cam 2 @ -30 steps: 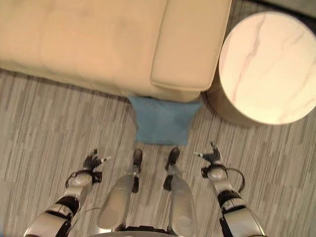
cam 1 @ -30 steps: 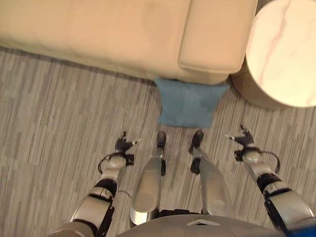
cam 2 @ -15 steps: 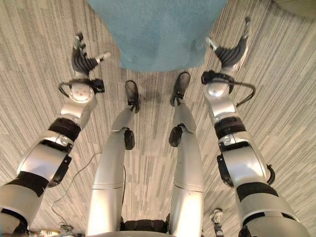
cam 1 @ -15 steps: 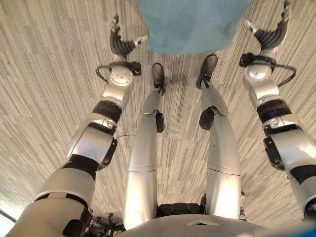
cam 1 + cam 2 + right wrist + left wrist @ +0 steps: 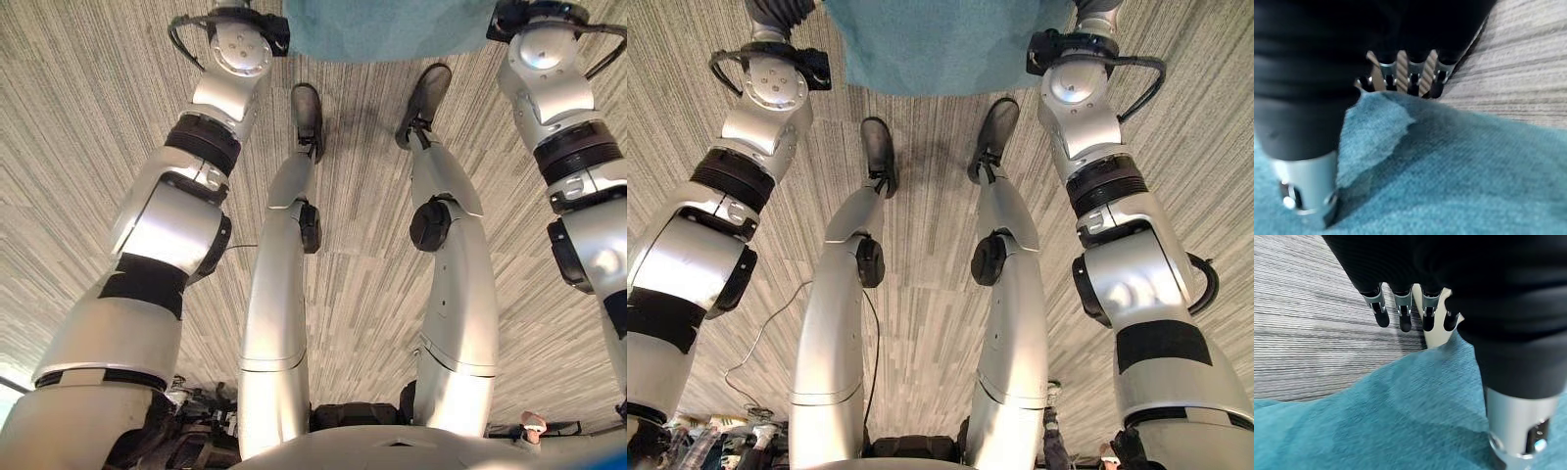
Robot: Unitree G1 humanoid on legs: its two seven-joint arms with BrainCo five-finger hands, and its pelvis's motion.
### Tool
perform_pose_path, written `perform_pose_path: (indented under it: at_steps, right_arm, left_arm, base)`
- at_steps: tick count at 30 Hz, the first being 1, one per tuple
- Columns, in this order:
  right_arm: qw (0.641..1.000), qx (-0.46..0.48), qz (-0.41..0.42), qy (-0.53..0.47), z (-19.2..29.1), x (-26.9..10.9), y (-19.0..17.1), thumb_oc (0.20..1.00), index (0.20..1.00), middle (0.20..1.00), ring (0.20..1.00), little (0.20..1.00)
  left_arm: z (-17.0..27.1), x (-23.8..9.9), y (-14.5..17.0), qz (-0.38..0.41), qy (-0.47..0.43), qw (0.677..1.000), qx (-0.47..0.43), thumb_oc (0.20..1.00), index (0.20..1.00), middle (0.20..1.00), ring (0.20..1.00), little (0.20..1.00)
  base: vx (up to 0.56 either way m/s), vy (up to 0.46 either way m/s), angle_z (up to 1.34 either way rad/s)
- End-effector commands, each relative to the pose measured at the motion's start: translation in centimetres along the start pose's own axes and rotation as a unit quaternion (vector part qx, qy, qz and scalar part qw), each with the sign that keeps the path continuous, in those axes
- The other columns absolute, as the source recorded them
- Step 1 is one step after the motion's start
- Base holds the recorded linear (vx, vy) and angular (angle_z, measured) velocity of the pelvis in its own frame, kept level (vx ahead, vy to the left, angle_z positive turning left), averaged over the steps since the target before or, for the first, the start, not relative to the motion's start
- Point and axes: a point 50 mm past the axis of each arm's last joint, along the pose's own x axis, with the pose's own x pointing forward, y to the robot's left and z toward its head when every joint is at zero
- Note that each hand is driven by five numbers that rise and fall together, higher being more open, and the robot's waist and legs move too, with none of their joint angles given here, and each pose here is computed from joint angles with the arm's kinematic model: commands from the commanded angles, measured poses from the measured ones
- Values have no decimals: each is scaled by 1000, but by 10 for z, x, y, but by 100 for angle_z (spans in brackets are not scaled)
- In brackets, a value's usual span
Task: Pick up all the scattered cushions and arrange them neatly on the sofa.
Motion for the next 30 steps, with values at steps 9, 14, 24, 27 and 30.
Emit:
perform_pose_path:
  at_steps: [9, 14, 24, 27, 30]
  right_arm:
    - [977, 87, 183, -71, 46, -46, 91, 200, 200, 200, 200, 200]
    - [974, 132, 155, -97, 53, -54, 82, 200, 200, 200, 200, 200]
    - [967, 182, 168, -57, 3, -128, 68, 200, 200, 200, 200, 200]
    - [965, 172, 196, -17, -25, -163, 54, 200, 200, 200, 200, 200]
    - [962, 173, 207, 43, -50, -201, 37, 200, 200, 200, 200, 200]
  left_arm:
    - [28, -28, -52, -75, -43, 985, -151, 200, 200, 200, 200, 200]
    - [35, -35, -35, -50, -77, 971, -221, 200, 200, 200, 200, 200]
    - [6, -112, -40, -60, -79, 941, -323, 200, 200, 200, 200, 200]
    - [-22, -144, -34, -83, -49, 942, -320, 200, 200, 200, 200, 200]
    - [-57, -179, -27, -94, 12, 946, -310, 200, 200, 200, 200, 200]
  base:
    - [15, 14, -3]
    - [-4, -43, -1]
    - [-54, -71, 11]
    - [-57, -124, 13]
    - [167, -116, 20]
